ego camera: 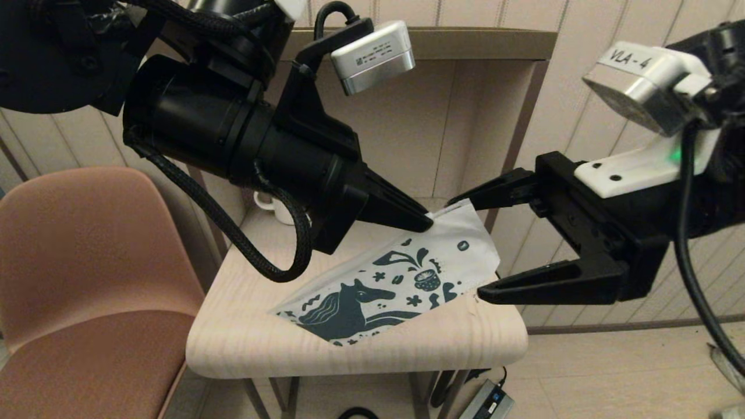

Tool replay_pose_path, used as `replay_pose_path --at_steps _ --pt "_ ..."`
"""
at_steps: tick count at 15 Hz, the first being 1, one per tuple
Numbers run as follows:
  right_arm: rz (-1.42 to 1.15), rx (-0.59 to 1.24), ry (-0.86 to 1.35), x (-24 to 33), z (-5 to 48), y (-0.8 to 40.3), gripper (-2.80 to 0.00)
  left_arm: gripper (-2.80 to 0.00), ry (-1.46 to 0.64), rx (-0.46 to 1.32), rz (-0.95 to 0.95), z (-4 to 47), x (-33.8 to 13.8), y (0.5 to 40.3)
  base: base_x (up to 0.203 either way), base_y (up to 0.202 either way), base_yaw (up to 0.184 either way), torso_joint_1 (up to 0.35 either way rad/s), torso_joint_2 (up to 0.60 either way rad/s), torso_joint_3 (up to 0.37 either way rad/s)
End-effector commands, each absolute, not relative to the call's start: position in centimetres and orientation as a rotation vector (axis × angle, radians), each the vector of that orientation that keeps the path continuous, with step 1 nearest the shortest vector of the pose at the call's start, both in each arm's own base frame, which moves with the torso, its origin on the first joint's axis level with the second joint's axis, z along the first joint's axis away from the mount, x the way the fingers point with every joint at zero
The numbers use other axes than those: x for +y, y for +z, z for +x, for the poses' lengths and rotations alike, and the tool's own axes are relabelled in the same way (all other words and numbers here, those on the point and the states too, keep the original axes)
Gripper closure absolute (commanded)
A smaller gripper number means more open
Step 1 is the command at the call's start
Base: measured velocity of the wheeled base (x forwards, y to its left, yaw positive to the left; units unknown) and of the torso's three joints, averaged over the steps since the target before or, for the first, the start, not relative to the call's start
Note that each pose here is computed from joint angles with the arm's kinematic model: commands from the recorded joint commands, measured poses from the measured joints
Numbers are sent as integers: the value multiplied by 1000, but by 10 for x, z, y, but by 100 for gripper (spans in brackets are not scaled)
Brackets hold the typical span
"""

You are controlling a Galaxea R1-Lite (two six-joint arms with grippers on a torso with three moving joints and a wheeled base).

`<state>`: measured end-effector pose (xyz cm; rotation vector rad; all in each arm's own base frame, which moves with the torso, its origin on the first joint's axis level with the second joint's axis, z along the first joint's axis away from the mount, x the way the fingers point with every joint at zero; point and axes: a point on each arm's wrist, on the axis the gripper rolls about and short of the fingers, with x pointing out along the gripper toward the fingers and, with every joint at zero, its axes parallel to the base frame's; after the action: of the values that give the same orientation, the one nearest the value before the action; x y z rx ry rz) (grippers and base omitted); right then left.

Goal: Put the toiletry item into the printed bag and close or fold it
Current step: Hand it to the other hand

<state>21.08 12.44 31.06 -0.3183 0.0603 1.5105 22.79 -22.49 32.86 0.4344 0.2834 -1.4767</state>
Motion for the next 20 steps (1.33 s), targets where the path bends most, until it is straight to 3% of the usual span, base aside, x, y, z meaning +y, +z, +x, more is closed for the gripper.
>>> replay_pose_path --at_steps 1,20 --pt "-296 91 1538 130 222 302 -280 0 -1482 283 434 227 -224 329 0 0 0 0 0 0" --pt "-309 63 1509 127 225 295 -280 0 -1493 237 431 219 -227 337 0 0 0 0 0 0"
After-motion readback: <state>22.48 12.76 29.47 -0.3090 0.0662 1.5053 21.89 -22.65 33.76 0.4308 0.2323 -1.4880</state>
